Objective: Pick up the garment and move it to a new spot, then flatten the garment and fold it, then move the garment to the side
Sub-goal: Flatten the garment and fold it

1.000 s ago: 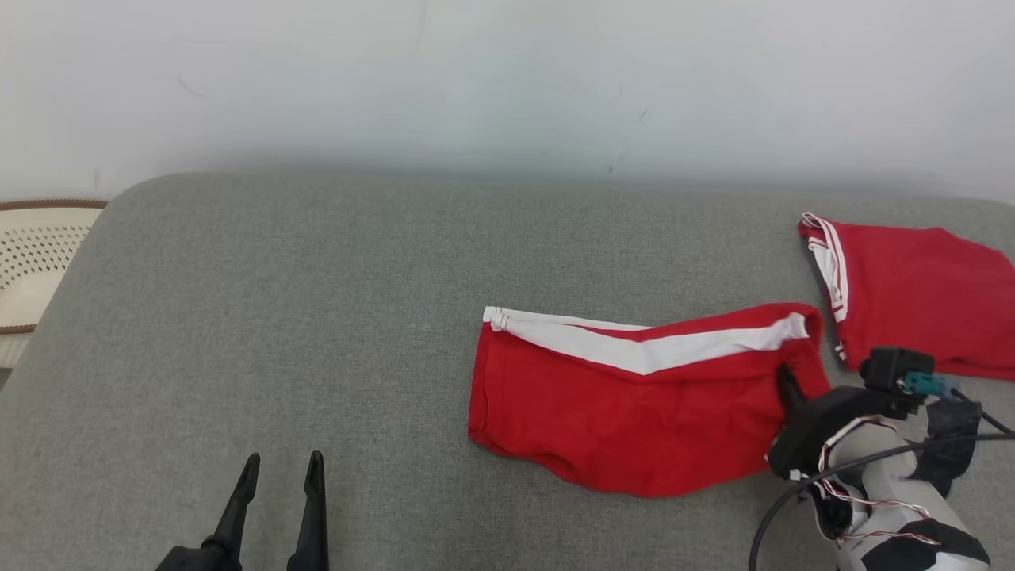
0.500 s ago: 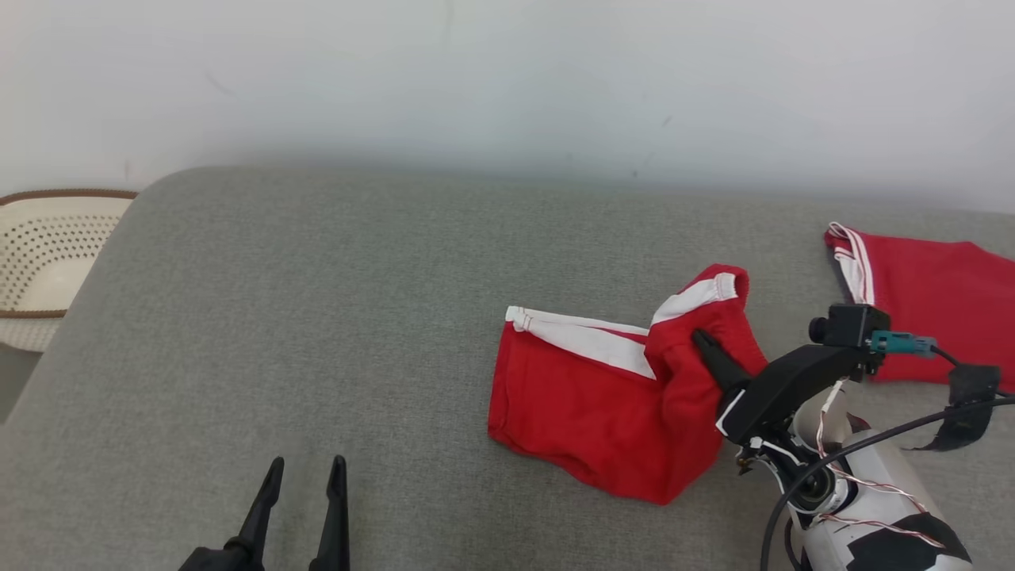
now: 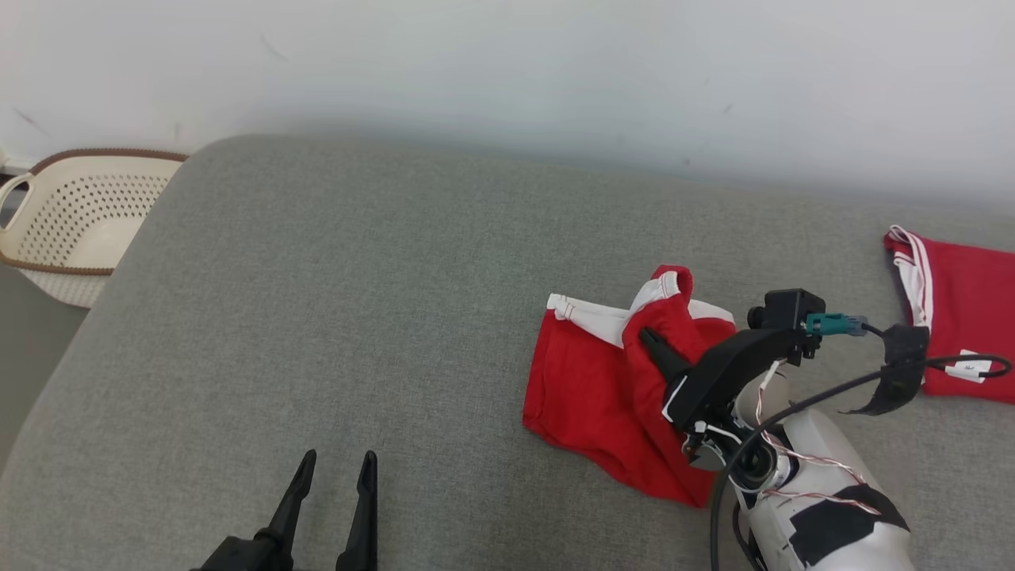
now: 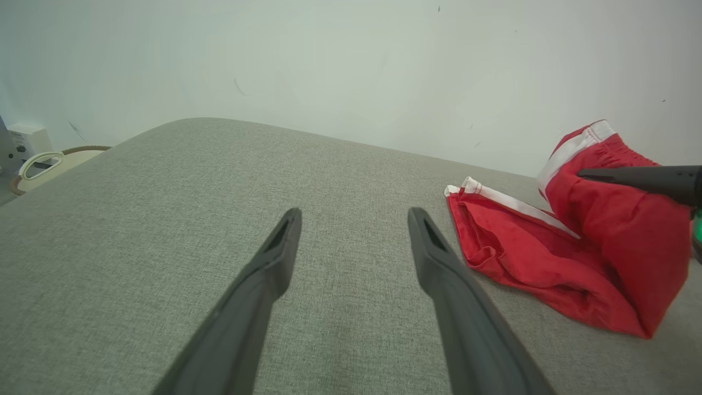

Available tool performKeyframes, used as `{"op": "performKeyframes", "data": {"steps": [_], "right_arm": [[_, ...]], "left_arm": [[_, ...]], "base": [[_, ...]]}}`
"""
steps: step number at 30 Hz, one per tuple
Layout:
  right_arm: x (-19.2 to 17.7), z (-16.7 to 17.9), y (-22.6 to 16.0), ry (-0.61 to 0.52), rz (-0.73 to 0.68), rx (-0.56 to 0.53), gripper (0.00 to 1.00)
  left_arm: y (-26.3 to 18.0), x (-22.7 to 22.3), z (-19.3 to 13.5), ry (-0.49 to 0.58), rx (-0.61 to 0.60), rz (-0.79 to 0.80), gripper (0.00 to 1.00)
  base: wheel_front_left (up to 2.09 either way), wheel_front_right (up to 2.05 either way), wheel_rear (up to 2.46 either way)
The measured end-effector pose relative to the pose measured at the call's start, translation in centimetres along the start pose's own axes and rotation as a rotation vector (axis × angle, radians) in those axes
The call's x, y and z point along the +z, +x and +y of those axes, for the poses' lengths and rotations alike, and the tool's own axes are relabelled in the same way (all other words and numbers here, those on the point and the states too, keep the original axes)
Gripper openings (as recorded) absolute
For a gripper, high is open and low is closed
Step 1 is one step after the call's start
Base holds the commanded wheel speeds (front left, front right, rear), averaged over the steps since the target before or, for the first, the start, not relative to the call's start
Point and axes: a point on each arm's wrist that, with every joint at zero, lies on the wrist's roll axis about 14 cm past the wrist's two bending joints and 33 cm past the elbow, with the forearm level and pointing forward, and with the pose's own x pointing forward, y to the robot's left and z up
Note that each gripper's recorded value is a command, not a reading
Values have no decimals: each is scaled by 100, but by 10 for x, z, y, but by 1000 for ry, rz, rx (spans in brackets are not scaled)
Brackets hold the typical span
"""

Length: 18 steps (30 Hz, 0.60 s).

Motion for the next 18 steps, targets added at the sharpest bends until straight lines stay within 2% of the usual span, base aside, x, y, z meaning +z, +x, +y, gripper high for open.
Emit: {"op": "performKeyframes", "data": {"steps": [6, 17, 18], "right_arm": [[-3, -4, 17, -19, 27, -20, 0], [-18, 9, 38, -87, 58, 10, 0], [-18, 9, 39, -93, 58, 11, 25]], "left_arm": [[3, -2, 0, -3, 2, 7, 100], [3, -6, 0, -12, 8, 22, 100], [3, -7, 1, -12, 11, 24, 100]], "base": [[0, 0, 0], [0, 0, 0], [0, 0, 0]]}}
